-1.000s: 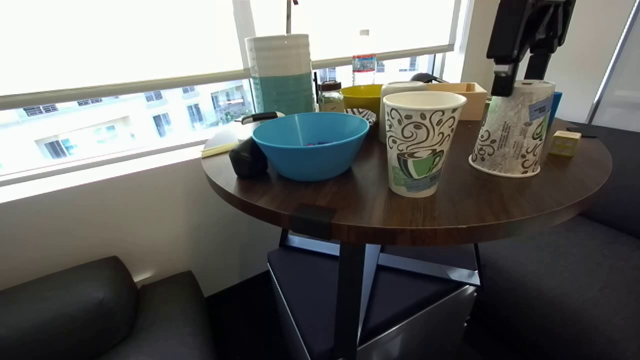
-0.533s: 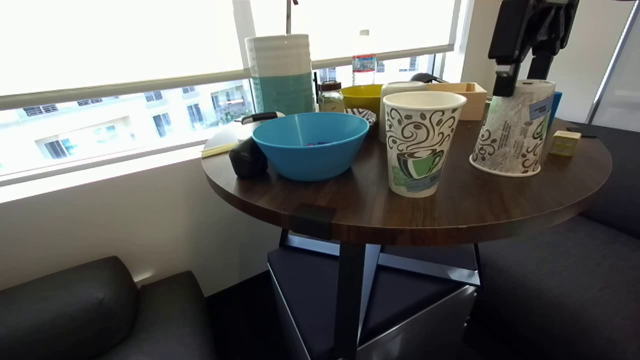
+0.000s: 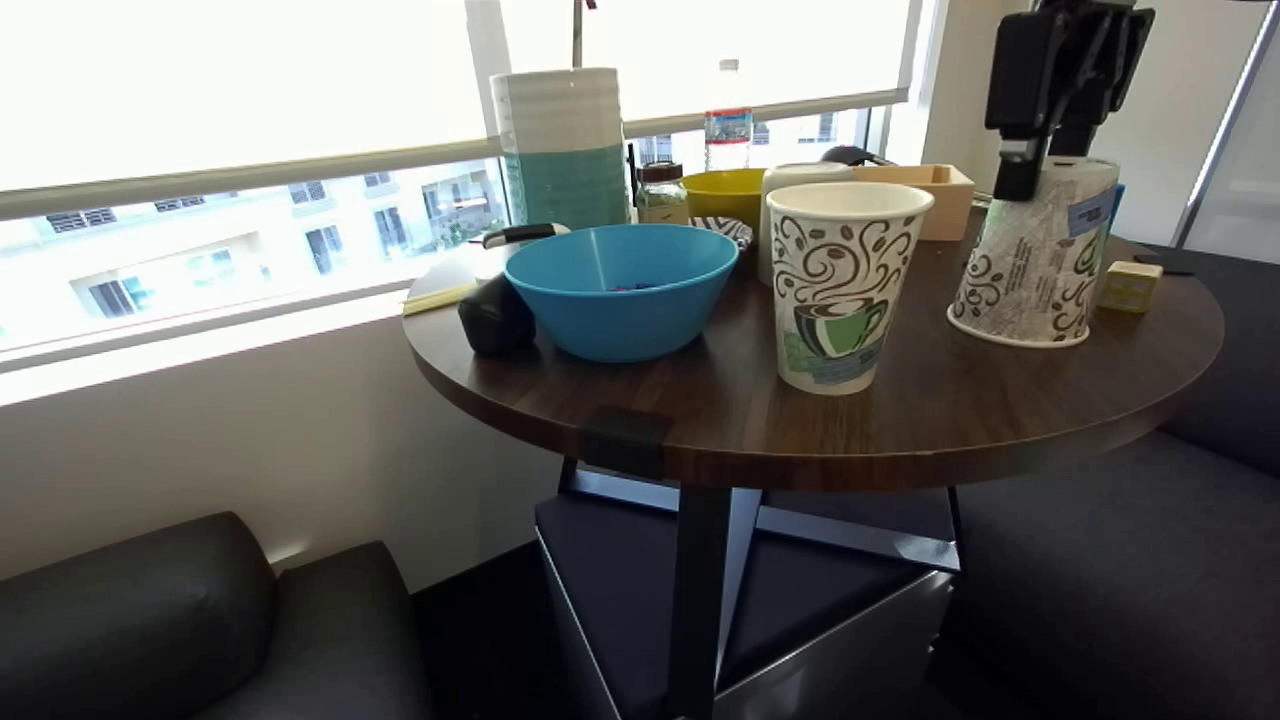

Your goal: Pick up the upside down paper cup and put it as it is on the paper cup to the left

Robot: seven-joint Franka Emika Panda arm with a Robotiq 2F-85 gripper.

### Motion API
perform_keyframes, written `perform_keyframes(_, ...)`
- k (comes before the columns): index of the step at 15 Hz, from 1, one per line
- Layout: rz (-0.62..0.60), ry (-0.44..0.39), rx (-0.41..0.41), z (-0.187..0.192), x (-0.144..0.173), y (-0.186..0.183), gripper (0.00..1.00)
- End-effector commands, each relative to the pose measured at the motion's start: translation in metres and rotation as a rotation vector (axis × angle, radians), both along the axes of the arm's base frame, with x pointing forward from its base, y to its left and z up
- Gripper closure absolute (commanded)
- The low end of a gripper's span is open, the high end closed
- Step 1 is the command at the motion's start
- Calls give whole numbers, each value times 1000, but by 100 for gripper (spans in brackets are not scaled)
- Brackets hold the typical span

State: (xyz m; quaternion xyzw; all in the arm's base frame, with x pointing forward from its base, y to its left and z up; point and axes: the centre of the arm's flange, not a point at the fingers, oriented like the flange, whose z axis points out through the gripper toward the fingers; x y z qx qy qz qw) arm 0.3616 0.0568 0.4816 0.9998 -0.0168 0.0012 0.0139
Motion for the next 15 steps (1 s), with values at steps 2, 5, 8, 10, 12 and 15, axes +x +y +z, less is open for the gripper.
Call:
perform_keyframes(2, -1, -8, 16, 3, -6, -1, 37)
perform_keyframes(5, 2, -9, 14, 5, -6, 0, 38)
perform_keyframes(8, 3, -11, 13, 7, -6, 2, 38)
perform_keyframes(10, 4, -12, 14, 10, -6, 3, 45)
perform_keyframes(12, 5, -15, 12, 14, -6, 4, 51)
perform_keyframes(15, 11, -25, 6, 23, -6, 6, 60)
